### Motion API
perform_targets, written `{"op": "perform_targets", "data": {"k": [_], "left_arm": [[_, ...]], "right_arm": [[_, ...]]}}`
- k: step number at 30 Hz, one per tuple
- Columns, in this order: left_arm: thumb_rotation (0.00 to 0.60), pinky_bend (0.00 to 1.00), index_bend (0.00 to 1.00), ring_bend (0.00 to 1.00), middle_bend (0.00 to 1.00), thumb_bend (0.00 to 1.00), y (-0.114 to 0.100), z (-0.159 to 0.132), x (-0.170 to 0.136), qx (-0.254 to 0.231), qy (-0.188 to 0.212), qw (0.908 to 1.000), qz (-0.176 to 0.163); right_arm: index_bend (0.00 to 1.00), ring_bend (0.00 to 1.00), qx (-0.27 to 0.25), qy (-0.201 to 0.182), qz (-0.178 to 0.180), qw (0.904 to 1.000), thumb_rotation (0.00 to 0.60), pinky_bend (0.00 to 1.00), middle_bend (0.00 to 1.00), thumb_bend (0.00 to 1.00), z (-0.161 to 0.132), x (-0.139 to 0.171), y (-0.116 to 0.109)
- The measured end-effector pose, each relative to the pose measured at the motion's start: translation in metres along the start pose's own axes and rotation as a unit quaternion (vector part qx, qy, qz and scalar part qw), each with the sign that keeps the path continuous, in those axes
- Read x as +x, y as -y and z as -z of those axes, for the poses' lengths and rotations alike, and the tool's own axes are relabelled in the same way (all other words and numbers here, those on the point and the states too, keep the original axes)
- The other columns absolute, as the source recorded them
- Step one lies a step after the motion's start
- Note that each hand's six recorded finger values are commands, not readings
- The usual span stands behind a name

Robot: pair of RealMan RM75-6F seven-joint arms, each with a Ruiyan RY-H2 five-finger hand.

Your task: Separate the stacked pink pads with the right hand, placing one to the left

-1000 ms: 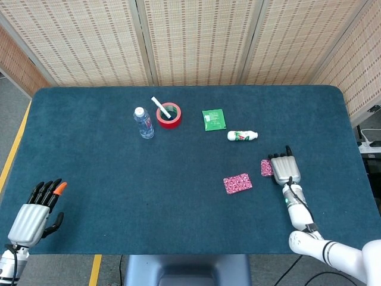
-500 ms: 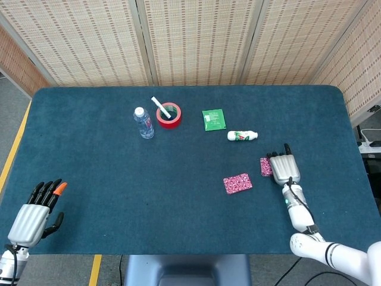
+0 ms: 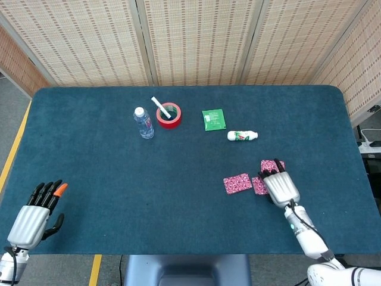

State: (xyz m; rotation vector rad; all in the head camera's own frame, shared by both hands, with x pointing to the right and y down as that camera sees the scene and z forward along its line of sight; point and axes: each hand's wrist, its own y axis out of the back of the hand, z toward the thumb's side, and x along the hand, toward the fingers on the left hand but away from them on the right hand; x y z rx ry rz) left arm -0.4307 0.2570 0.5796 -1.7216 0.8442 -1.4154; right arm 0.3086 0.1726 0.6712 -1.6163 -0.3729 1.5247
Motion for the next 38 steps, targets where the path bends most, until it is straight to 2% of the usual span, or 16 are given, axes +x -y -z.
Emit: {"op": "perform_targets", "data": {"k": [2, 4, 5, 6, 11, 13, 15, 16, 21, 26, 30, 32, 35, 38], "left_arm": [[0.6, 0.03, 0.0, 0.0, 0.0, 0.49, 0.001, -0.001, 0.001, 0.0, 0.001, 1.0, 0.001], [0.6, 0.03, 0.0, 0.0, 0.0, 0.49, 0.001, -0.002, 0.001, 0.0, 0.002, 1.0, 0.002], [0.6, 0.03, 0.0, 0.0, 0.0, 0.49, 0.001, -0.002, 0.001, 0.0, 0.003, 1.0, 0.002], [0.6, 0.03, 0.0, 0.0, 0.0, 0.49, 0.002, -0.002, 0.001, 0.0, 0.003, 1.0, 0.003], [0.6, 0.03, 0.0, 0.0, 0.0, 0.49, 0.001, -0.002, -0.001, -0.002, 0.003, 1.0, 0.001], [0.6, 0.03, 0.0, 0.0, 0.0, 0.49, 0.001, 0.0, -0.001, -0.002, 0.001, 1.0, 0.001], [0.6, 0.03, 0.0, 0.0, 0.0, 0.49, 0.001, 0.001, -0.001, -0.002, 0.001, 1.0, 0.0], [0.6, 0.03, 0.0, 0.0, 0.0, 0.49, 0.001, 0.001, -0.001, -0.002, 0.002, 1.0, 0.001], [0.6, 0.03, 0.0, 0.0, 0.0, 0.49, 0.0, 0.002, -0.003, -0.003, 0.003, 1.0, 0.001], [0.6, 0.03, 0.0, 0.0, 0.0, 0.49, -0.003, 0.002, -0.004, -0.004, 0.003, 1.0, -0.004], [0.6, 0.03, 0.0, 0.0, 0.0, 0.49, -0.008, 0.002, -0.004, -0.005, 0.004, 0.9998, -0.02], [0.6, 0.03, 0.0, 0.0, 0.0, 0.49, -0.009, 0.002, -0.004, -0.004, 0.004, 0.9996, -0.026], [0.6, 0.03, 0.0, 0.0, 0.0, 0.49, -0.007, 0.003, -0.004, -0.002, 0.003, 0.9997, -0.025], [0.6, 0.03, 0.0, 0.0, 0.0, 0.49, -0.005, 0.004, -0.003, 0.002, -0.001, 0.9998, -0.021]], "right_arm": [[0.61, 0.34, 0.016, -0.013, -0.008, 0.9997, 0.6, 0.0, 0.48, 0.29, -0.002, 0.018, 0.008], [0.47, 0.34, 0.031, -0.025, -0.023, 0.9989, 0.6, 0.0, 0.47, 0.3, -0.004, 0.033, 0.021], [0.37, 0.34, 0.037, -0.031, -0.03, 0.9984, 0.6, 0.0, 0.45, 0.3, -0.006, 0.037, 0.026], [0.27, 0.33, 0.041, -0.035, -0.035, 0.9979, 0.6, 0.0, 0.42, 0.29, -0.007, 0.04, 0.03], [0.09, 0.27, 0.037, -0.043, -0.048, 0.9973, 0.6, 0.0, 0.3, 0.3, -0.011, 0.04, 0.045], [0.02, 0.21, 0.032, -0.049, -0.05, 0.997, 0.6, 0.0, 0.2, 0.29, -0.014, 0.04, 0.048], [0.0, 0.13, 0.035, -0.051, -0.053, 0.9967, 0.6, 0.0, 0.04, 0.29, -0.015, 0.041, 0.048], [0.0, 0.1, 0.037, -0.054, -0.055, 0.9964, 0.6, 0.0, 0.01, 0.3, -0.015, 0.042, 0.047], [0.0, 0.07, 0.037, -0.056, -0.044, 0.9968, 0.6, 0.0, 0.0, 0.29, -0.013, 0.048, 0.039], [0.0, 0.02, 0.027, -0.023, -0.01, 0.9993, 0.6, 0.0, 0.0, 0.29, 0.002, 0.057, 0.024], [0.0, 0.0, 0.001, 0.027, 0.043, 0.9987, 0.6, 0.0, 0.0, 0.29, 0.022, 0.072, 0.006], [0.0, 0.0, -0.018, 0.062, 0.082, 0.9945, 0.6, 0.0, 0.0, 0.3, 0.035, 0.085, -0.005], [0.0, 0.0, -0.056, 0.116, 0.138, 0.982, 0.6, 0.0, 0.0, 0.29, 0.058, 0.111, -0.015], [0.0, 0.0, -0.087, 0.136, 0.178, 0.9707, 0.6, 0.0, 0.0, 0.29, 0.071, 0.133, -0.021]]}}
